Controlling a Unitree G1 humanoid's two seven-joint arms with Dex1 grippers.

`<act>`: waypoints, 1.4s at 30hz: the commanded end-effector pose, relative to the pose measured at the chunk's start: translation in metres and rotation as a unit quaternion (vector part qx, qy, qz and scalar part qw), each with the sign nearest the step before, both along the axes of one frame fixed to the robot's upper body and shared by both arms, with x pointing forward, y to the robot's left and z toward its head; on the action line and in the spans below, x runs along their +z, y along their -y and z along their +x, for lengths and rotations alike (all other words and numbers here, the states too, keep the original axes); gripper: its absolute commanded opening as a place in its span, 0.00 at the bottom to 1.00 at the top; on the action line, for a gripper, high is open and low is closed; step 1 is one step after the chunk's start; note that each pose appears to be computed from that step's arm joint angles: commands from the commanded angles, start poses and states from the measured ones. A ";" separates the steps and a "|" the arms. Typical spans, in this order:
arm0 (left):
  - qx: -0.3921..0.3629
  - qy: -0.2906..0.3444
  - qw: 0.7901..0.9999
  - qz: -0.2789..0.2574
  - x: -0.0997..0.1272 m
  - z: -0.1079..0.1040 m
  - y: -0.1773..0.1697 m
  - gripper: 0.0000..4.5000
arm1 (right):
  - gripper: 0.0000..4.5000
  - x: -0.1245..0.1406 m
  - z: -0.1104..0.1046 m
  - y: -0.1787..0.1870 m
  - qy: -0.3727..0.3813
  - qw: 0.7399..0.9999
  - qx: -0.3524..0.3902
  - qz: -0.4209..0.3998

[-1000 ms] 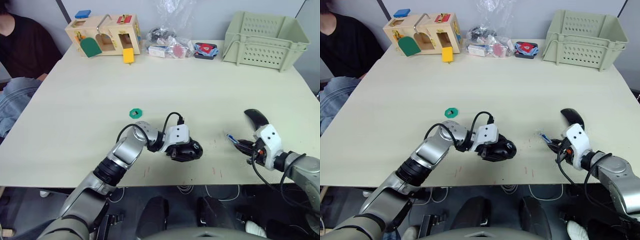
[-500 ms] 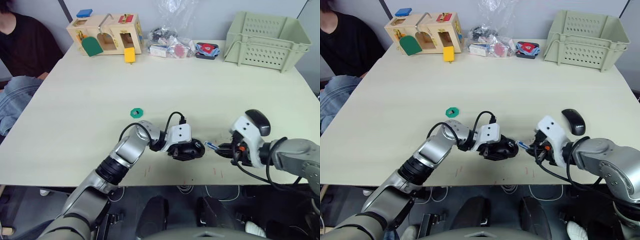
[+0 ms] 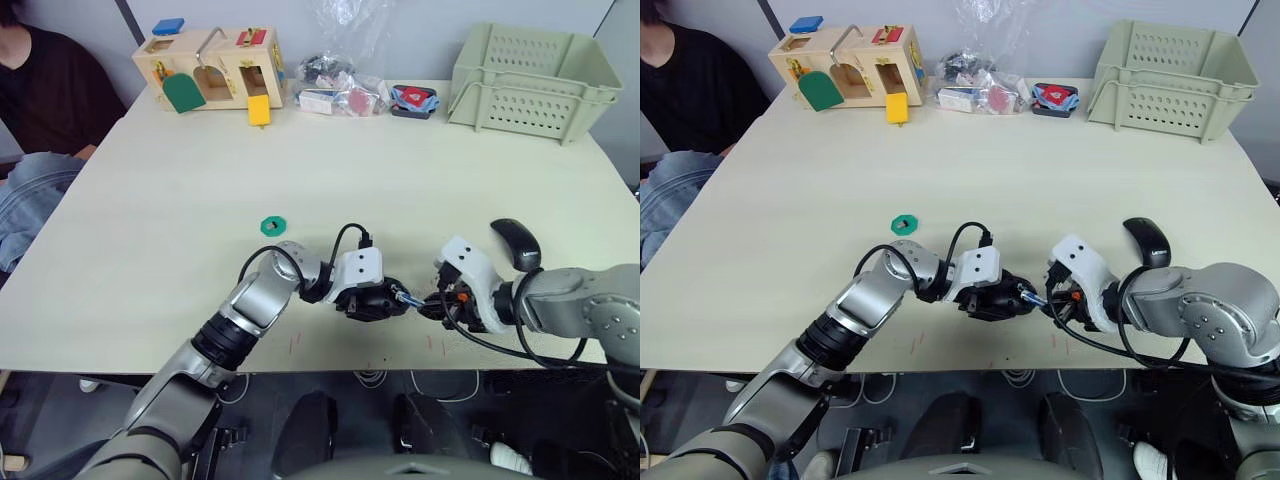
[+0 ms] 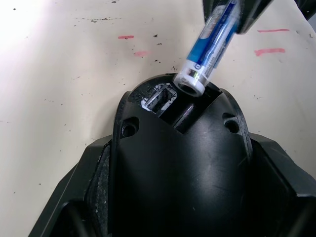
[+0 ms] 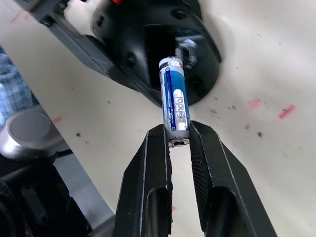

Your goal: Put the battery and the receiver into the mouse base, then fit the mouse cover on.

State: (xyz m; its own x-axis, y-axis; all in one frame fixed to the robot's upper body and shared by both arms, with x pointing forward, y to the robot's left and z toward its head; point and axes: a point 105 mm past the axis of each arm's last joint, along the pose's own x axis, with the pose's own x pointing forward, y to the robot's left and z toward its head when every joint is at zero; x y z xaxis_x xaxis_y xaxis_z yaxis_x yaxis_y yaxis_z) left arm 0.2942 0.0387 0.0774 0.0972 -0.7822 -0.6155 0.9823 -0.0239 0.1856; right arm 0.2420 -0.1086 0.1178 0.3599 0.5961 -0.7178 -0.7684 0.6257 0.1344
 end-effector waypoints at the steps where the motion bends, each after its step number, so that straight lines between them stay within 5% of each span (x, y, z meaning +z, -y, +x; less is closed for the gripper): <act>1: 0.021 -0.016 0.999 0.032 -0.019 -0.002 -0.007 0.70 | 0.00 0.000 -0.003 -0.002 -0.011 1.000 0.007 -0.006; 19: 0.022 -0.018 0.999 0.032 -0.021 -0.004 -0.005 0.70 | 0.00 -0.005 0.009 -0.025 -0.034 0.999 -0.035 0.004; 27: 0.025 -0.018 0.999 0.033 -0.022 -0.002 -0.007 0.70 | 0.87 0.002 0.008 -0.021 -0.018 0.999 -0.040 0.004; 39: 0.028 -0.018 0.999 0.035 -0.024 0.001 -0.007 0.70 | 0.87 0.013 0.005 -0.007 0.104 0.988 -0.044 0.101; 42: 0.032 -0.019 0.999 0.033 -0.024 0.002 -0.007 0.70 | 0.67 0.005 0.002 -0.004 0.142 0.983 -0.018 0.118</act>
State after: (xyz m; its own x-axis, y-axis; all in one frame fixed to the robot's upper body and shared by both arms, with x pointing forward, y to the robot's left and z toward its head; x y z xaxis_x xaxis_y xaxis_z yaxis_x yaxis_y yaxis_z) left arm 0.2944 0.0356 0.0767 0.1021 -0.7871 -0.6084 0.9819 -0.0183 0.1884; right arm 0.2451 -0.1107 0.1129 0.5492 0.6775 -0.4892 -0.7309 0.6733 0.1118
